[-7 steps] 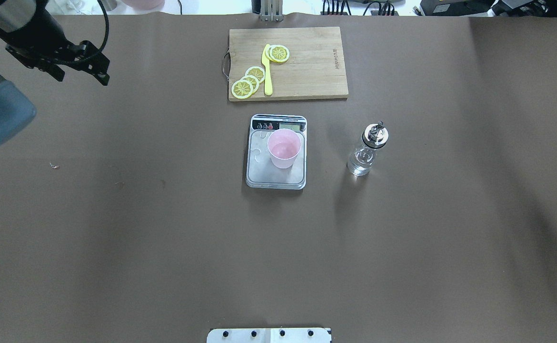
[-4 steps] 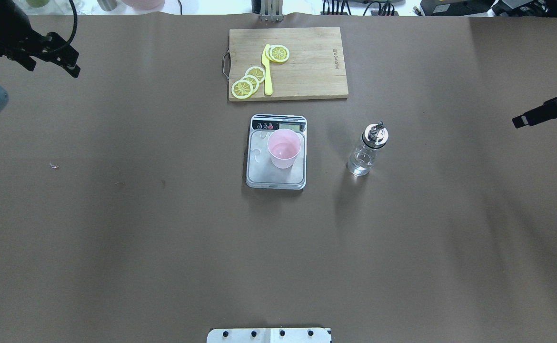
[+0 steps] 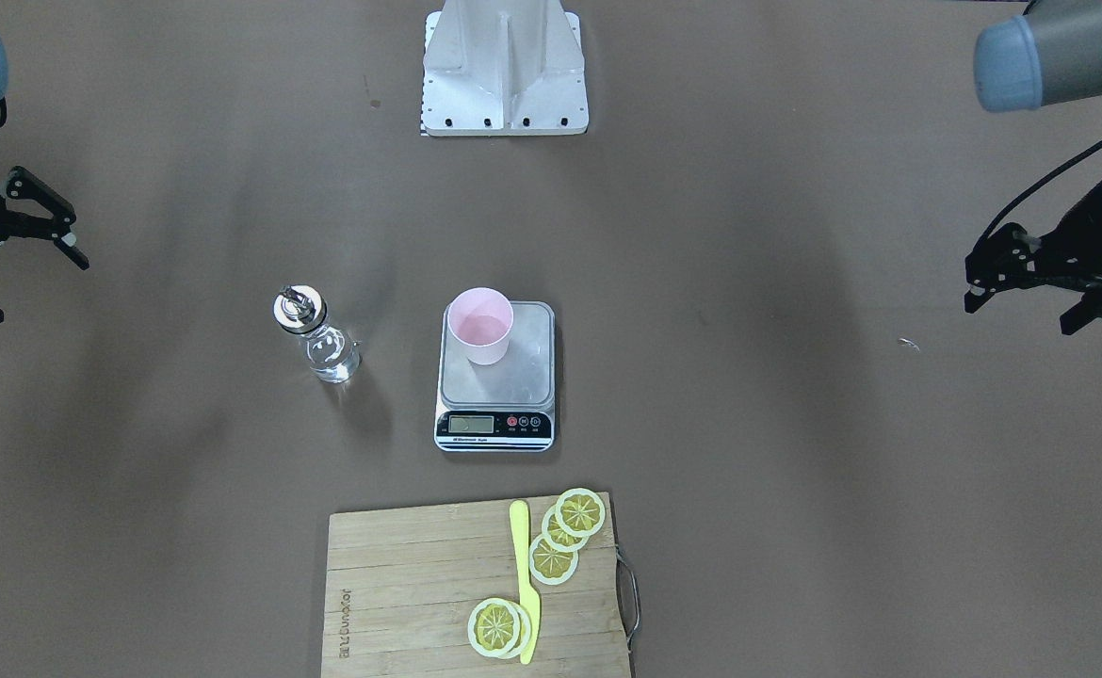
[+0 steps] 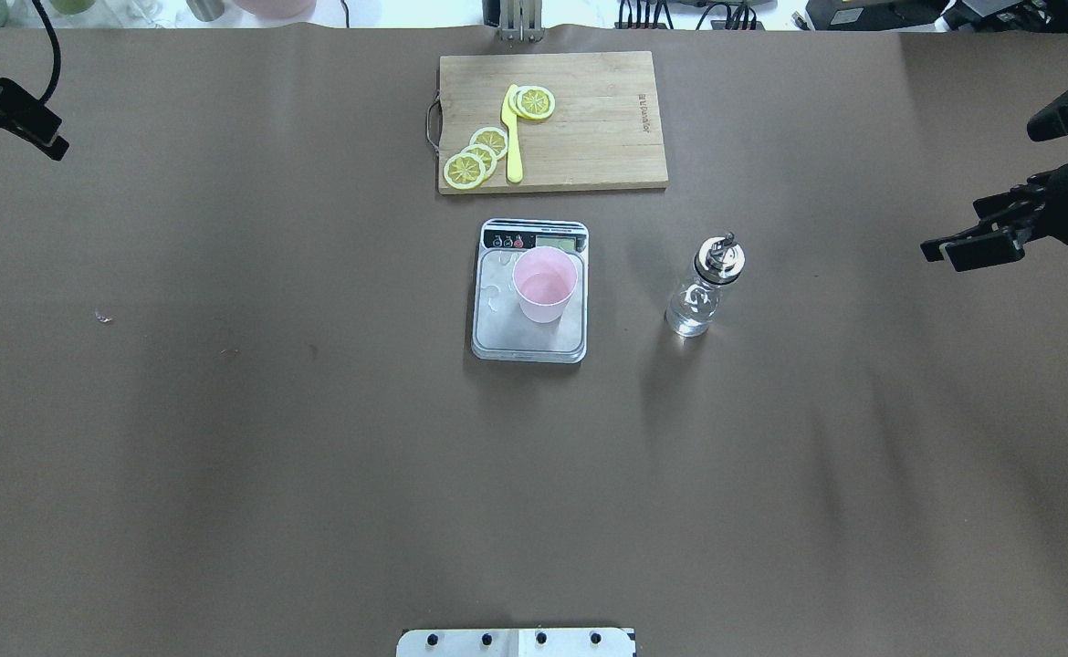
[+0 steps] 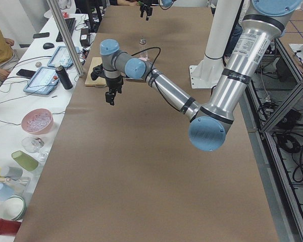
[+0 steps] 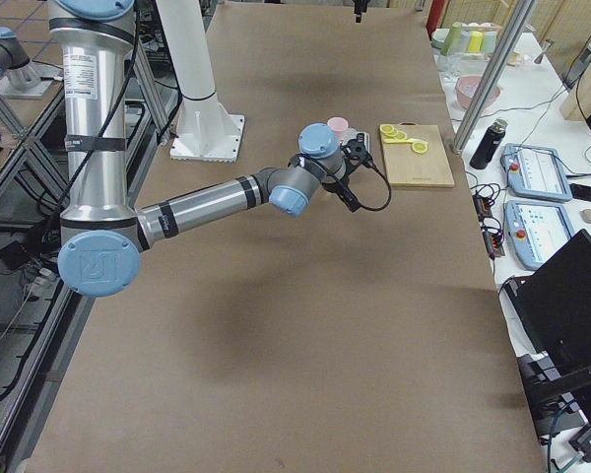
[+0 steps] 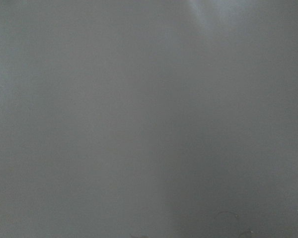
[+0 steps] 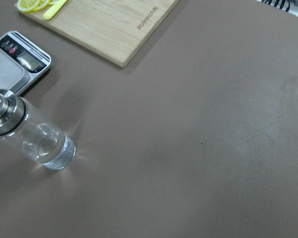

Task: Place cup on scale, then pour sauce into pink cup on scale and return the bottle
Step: 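Withdraw the left arm away while the right arm moves in, then move the right gripper toward the glass sauce dispenser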

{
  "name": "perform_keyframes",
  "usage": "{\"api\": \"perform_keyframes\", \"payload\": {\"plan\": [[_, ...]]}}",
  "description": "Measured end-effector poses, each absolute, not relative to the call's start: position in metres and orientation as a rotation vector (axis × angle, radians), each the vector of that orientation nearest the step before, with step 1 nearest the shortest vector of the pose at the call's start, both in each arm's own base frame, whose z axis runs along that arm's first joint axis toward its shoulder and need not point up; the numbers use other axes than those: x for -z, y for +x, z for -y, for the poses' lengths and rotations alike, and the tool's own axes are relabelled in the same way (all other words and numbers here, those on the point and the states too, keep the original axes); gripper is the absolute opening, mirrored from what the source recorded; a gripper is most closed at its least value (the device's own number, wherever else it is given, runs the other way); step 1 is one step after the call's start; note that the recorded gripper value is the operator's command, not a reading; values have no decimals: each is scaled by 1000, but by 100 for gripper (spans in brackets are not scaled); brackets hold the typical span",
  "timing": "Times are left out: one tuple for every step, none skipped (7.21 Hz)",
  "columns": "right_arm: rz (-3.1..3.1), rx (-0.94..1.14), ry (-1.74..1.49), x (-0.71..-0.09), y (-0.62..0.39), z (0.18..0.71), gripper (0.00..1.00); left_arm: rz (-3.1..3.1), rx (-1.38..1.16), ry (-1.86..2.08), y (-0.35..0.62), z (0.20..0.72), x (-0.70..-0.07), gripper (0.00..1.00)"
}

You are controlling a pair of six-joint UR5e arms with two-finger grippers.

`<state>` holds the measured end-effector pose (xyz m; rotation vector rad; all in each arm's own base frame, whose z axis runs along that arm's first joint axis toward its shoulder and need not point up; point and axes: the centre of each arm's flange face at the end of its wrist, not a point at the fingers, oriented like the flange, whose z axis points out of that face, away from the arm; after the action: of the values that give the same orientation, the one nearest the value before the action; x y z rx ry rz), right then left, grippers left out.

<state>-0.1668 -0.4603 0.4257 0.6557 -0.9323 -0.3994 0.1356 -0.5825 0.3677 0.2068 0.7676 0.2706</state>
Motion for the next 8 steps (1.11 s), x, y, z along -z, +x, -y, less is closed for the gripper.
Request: {"api": "perform_keyframes", "payload": {"plan": [[929, 357, 722, -424, -179, 452, 100, -764, -278, 205, 134, 582, -374, 99], [919, 338, 804, -420, -196, 442, 100, -763, -282, 204, 134, 582, -377, 99], [904, 336, 880, -417, -220, 430, 100, -761, -286, 203, 133, 583, -379, 99], [894, 344, 939, -414, -248, 415, 100, -758, -289, 203, 132, 584, -382, 99], [895, 355, 972, -414, -269, 400, 100, -756, -290, 203, 130, 585, -383, 99], [898, 369, 991, -415, -287, 384, 100, -754, -289, 203, 129, 586, -384, 99], [893, 379, 1006, -416, -306, 369, 100, -754, -286, 204, 127, 586, -385, 99], [882, 384, 1026, -415, -326, 353, 100, -753, -282, 207, 123, 587, -384, 99]]}}
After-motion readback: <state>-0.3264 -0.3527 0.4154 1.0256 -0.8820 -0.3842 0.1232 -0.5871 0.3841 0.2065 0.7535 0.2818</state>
